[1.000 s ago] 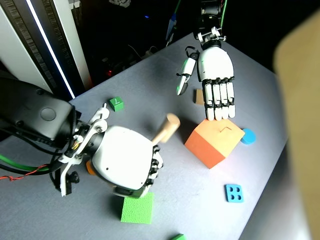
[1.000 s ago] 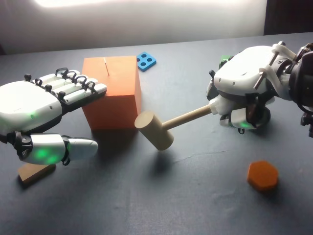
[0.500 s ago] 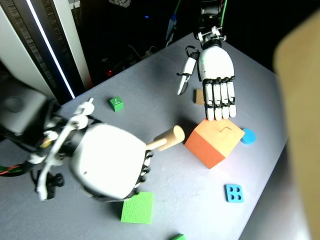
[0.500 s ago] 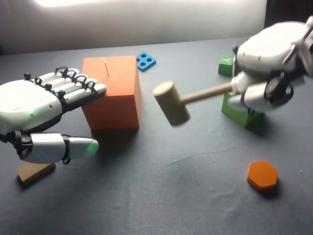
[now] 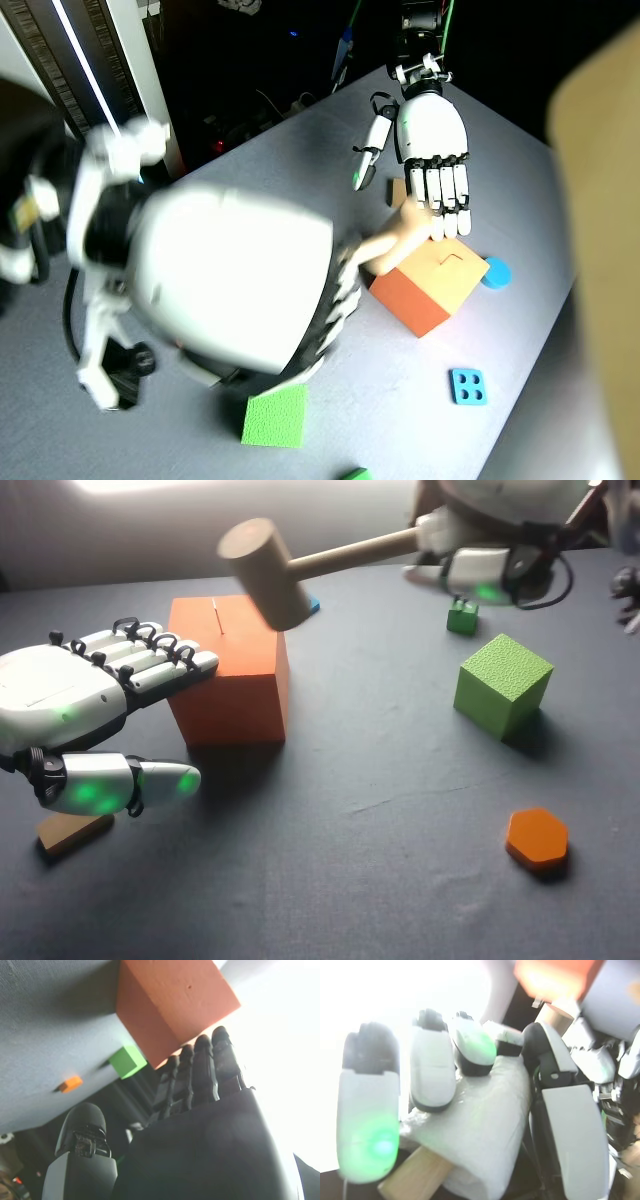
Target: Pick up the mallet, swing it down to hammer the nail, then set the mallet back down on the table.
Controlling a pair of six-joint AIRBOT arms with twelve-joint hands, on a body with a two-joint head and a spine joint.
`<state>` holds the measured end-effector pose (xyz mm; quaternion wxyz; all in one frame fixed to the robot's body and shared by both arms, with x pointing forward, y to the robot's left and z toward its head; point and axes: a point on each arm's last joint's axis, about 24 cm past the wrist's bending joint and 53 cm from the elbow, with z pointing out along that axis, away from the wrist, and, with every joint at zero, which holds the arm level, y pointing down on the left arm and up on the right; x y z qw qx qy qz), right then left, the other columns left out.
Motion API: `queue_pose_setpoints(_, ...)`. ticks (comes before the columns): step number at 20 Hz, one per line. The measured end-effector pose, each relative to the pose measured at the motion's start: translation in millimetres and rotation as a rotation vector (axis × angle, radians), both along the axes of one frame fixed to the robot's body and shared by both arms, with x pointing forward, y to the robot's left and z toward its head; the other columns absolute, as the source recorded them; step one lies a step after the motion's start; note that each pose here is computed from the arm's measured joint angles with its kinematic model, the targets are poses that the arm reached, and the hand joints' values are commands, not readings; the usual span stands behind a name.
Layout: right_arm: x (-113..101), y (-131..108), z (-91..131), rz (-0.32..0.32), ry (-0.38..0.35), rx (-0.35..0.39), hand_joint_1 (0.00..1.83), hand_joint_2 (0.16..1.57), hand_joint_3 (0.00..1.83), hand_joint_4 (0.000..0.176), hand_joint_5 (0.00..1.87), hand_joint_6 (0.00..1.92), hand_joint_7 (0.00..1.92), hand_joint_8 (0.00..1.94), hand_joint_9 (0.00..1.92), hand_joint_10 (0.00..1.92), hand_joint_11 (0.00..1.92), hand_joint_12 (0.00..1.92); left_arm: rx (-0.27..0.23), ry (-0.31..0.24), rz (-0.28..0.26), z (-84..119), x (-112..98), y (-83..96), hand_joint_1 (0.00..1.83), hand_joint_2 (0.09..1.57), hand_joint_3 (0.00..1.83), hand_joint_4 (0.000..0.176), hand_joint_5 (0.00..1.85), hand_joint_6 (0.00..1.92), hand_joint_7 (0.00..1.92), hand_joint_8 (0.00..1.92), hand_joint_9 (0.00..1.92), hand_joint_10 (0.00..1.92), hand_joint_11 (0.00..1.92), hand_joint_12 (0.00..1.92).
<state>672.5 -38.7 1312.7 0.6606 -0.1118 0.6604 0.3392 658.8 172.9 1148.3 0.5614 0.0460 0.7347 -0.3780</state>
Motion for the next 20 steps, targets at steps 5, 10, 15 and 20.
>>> queue_pose_setpoints(5,15.2,12.8,-2.0,-0.027,-0.013,0.043,0.61,1.57,0.08,0.176,1.45,1.92,1.68,1.94,1.75,1.92,1.89,1.92,0.002,-0.002,0.002,-1.0,2.1,0.6,0.00,1.24,0.00,0.000,0.02,0.00,0.00,0.00,0.00,0.00,0.00,0.00)
queue_pose_setpoints(10,33.9,25.4,-0.4,-0.062,-0.016,0.104,0.64,1.57,0.09,0.176,1.44,1.92,1.67,1.94,1.74,1.92,1.89,1.92,-0.001,-0.002,0.001,-1.0,2.1,0.0,0.00,1.24,0.00,0.000,0.03,0.00,0.02,0.01,0.00,0.00,0.00,0.00)
queue_pose_setpoints(15,51.5,45.4,-8.3,-0.076,-0.028,0.089,0.59,1.57,0.07,0.176,1.46,1.92,1.64,1.94,1.73,1.92,1.87,1.92,-0.004,-0.002,-0.002,-1.2,1.7,-1.6,0.00,1.24,0.00,0.000,0.04,0.01,0.03,0.01,0.00,0.00,0.00,0.00)
queue_pose_setpoints(20,66.6,55.2,-11.8,-0.087,-0.030,0.079,0.57,1.57,0.10,0.176,1.47,1.92,1.65,1.94,1.74,1.92,1.89,1.92,-0.005,-0.002,-0.002,-1.2,1.7,-1.7,0.00,1.24,0.00,0.000,0.04,0.00,0.01,0.00,0.00,0.00,0.00,0.00)
